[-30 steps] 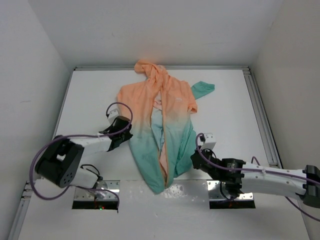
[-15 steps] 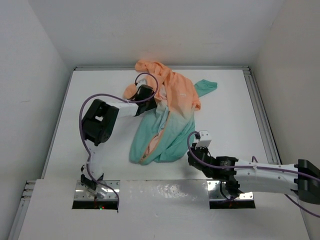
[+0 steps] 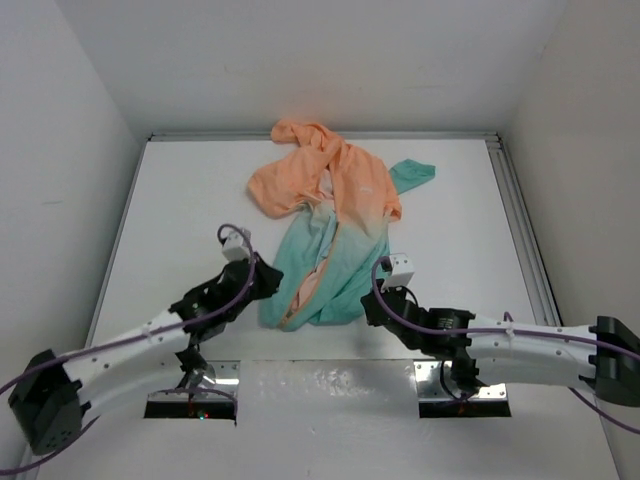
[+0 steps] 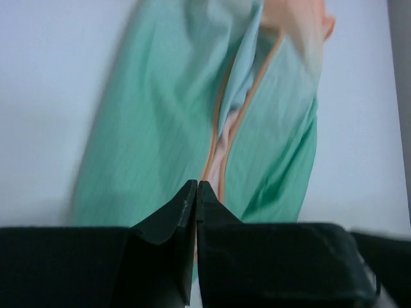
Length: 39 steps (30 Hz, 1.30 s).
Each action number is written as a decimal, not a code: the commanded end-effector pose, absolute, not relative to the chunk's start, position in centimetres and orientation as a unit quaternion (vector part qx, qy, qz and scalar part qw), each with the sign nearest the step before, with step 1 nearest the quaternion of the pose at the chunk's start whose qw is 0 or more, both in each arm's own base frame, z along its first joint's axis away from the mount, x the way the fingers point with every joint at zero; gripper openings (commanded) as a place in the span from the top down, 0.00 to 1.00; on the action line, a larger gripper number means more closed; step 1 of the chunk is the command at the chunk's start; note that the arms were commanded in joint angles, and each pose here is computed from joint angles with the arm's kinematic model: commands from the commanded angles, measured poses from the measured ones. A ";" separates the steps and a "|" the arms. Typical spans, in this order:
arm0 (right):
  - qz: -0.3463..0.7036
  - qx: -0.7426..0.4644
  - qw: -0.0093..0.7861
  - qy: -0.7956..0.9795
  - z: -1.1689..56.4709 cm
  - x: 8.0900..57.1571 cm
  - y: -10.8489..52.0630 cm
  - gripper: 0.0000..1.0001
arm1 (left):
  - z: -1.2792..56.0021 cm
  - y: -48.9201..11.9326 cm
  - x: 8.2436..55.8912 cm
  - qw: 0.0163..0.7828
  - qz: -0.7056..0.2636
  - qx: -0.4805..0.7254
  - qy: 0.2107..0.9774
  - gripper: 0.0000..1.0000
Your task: Zip up the jacket
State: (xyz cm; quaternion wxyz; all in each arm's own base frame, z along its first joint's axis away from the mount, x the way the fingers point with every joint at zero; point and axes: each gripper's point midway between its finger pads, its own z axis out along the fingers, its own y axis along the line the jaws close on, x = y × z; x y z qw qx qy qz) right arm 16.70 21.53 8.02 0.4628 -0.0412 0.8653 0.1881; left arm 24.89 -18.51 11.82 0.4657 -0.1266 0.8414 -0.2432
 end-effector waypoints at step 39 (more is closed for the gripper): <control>0.209 -0.037 0.468 0.858 9.6 16.1 20.5 1.00 | 0.7 -17.0 14.6 0.302 -0.285 -0.188 0.890 0.63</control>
